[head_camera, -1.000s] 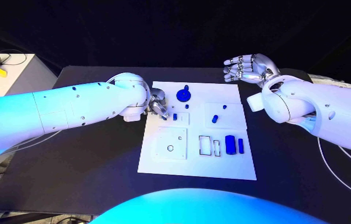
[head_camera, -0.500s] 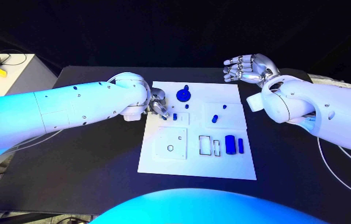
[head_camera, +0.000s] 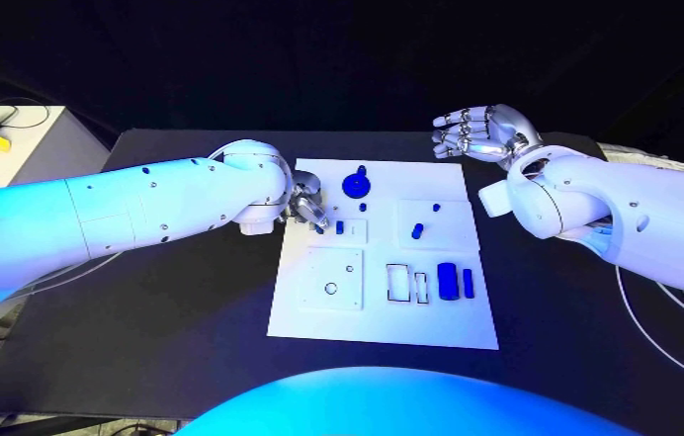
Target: Assemble the parts on the task board
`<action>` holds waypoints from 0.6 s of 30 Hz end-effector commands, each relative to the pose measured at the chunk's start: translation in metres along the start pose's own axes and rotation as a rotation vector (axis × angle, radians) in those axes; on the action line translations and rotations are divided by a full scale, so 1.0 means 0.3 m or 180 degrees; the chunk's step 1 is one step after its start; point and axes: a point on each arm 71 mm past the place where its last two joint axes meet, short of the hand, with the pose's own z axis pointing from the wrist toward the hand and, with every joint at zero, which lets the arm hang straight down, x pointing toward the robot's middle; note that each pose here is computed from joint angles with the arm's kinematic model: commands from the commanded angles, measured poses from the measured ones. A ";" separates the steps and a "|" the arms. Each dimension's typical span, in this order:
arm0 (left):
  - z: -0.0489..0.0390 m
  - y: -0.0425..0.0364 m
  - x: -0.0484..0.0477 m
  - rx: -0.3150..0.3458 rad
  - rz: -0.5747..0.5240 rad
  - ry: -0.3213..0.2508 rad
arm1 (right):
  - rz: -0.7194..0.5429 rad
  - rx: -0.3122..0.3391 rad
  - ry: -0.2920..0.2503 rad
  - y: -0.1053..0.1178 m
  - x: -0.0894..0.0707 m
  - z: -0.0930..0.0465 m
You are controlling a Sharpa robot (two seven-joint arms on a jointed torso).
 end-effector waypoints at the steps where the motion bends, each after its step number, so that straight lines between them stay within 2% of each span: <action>1: 0.022 0.013 0.073 -0.0083 0.0096 0.0310 | -0.0025 -0.0046 0.0058 0.004 0.005 0.001; 18: 0.023 0.015 0.070 -0.0088 0.0078 0.0278 | -0.0025 -0.0040 0.0075 0.001 0.006 0.001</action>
